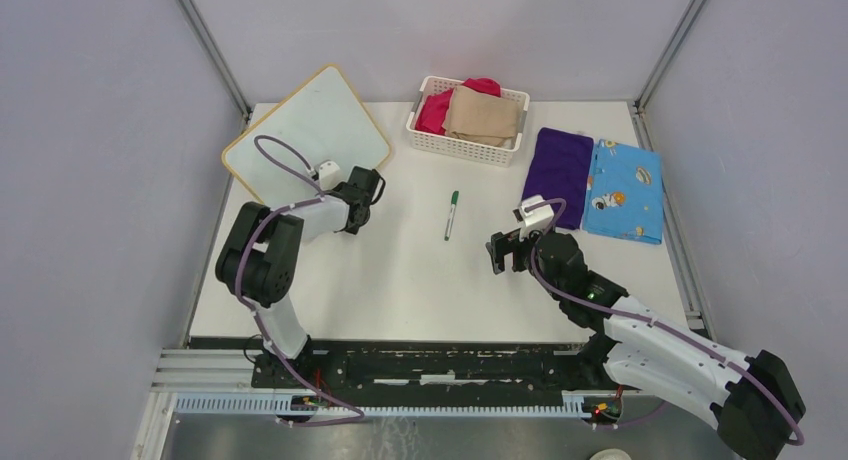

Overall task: Write a sentence on the whiteboard
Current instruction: Move the whiteboard stand to the center of the board.

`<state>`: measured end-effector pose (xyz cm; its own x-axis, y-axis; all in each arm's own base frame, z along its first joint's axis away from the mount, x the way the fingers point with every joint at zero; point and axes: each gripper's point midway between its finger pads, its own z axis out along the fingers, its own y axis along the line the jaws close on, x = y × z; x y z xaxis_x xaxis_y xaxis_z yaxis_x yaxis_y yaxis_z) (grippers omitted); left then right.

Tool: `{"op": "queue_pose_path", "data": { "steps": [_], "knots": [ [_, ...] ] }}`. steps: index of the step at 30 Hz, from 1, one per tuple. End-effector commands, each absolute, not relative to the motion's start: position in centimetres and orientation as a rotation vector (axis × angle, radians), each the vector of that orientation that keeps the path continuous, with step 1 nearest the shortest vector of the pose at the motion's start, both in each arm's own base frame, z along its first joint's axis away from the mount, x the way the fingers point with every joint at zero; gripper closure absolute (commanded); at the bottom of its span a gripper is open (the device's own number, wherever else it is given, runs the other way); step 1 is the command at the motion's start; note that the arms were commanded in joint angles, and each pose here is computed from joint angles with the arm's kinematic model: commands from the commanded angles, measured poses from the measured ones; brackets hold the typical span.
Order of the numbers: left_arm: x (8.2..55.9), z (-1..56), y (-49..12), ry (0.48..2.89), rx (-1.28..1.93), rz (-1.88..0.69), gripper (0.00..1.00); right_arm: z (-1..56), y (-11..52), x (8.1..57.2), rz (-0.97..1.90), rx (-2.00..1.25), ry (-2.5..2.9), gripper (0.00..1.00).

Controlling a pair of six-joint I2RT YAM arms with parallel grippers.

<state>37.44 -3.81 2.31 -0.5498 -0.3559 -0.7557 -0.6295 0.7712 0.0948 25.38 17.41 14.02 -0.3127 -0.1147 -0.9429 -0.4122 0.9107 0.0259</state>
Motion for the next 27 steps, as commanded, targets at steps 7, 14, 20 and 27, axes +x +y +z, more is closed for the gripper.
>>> {"op": "queue_pose_path", "data": {
  "steps": [7, 14, 20, 27],
  "knots": [
    [32.8, 1.9, -5.7, 2.228, -0.568, 0.473, 0.98, 14.9, 17.3, 25.3, 0.331, -0.361, 1.84, 0.05],
    [30.7, 1.0, -8.5, 2.267, -0.424, 0.354, 0.98, 14.3, 17.5, 24.6, 0.371, -0.359, 1.85, 0.06],
    [29.8, 1.8, -9.7, 2.261, -0.384, 0.272, 0.98, 14.1, 17.0, 24.1, 0.376, -0.354, 1.85, 0.06],
    [30.0, 0.7, -13.3, 2.309, -0.204, 0.15, 0.98, 13.6, 16.5, 23.6, 0.382, -0.337, 1.855, 0.06]
  ]
}}
